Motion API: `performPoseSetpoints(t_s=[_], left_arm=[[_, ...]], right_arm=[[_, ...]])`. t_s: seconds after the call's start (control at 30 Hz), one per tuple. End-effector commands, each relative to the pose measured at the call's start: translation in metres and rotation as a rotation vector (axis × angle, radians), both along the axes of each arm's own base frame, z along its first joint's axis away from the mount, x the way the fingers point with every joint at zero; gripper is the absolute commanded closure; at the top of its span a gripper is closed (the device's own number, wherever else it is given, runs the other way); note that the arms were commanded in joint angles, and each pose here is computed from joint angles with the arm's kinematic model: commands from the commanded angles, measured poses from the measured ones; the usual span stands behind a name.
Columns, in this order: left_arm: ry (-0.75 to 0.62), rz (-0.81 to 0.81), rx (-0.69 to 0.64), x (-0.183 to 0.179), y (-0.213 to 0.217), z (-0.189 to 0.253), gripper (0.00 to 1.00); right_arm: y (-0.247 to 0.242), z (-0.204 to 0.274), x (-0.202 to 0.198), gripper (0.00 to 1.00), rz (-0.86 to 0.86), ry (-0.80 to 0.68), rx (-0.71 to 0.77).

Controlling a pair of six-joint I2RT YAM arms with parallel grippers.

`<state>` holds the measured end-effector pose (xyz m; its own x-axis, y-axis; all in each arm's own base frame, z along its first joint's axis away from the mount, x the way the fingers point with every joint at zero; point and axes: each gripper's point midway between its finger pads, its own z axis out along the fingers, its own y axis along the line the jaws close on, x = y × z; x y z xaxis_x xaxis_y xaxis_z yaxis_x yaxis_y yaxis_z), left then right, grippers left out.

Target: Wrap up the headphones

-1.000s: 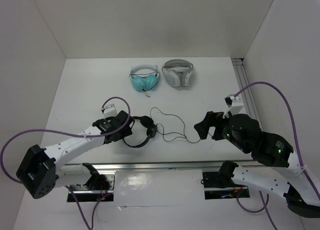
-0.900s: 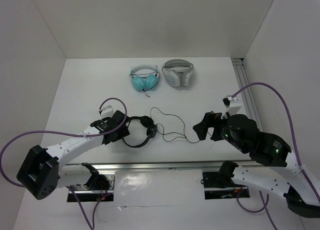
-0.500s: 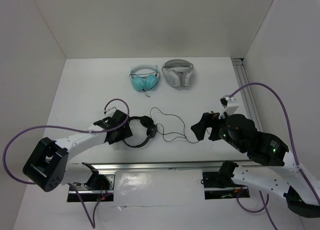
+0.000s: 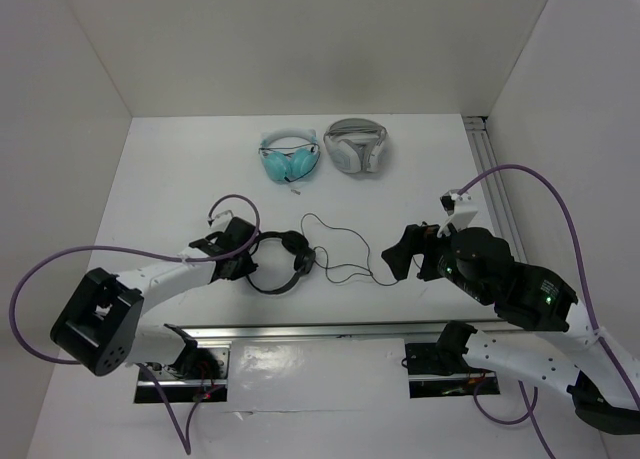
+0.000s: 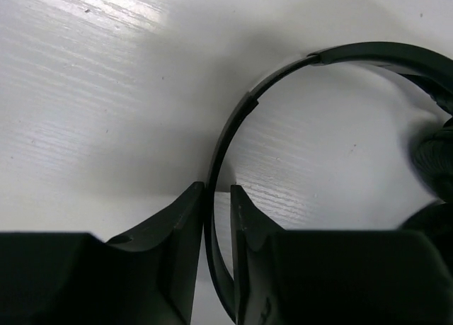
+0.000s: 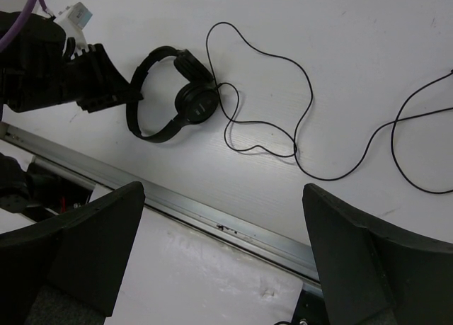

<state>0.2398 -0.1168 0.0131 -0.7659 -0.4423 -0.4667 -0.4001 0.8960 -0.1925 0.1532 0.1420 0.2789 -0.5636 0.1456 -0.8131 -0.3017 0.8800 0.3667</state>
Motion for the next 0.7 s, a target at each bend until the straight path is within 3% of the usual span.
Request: performPoseSetpoints(t_s=[0.0,0.07,0.17,0.37,0.47,0.67], left_arm=[[0.151,0.000,0.036,-0.035,0.010,-0.027,0.67],[0.164,0.008,0.040,-0.038,0.011,-0.028,0.72],[0.184,0.009,0.051,-0.042,0.014,-0.025,1.00],[0.114,-0.021,0.110,-0.044,0.013,0.023,1.00],[-0.023,-0.042,0.112,-0.037,0.010,0.087,1.00],[-0.173,-0.080,0.122,-0.043,0.029,0.172,1.00]], right_arm=[[0.002,0.015,0.005,0.00,-0.004,-0.046,0.037],[0.002,0.014,0.005,0.00,0.000,-0.050,0.030],[0.003,0.017,0.006,0.00,-0.001,-0.056,0.038],[0.014,0.018,0.008,0.00,0.035,-0.085,0.068],[0.028,0.017,0.004,0.00,0.120,-0.118,0.101],[0.057,0.029,-0.010,0.00,0.325,-0.268,0.203]])
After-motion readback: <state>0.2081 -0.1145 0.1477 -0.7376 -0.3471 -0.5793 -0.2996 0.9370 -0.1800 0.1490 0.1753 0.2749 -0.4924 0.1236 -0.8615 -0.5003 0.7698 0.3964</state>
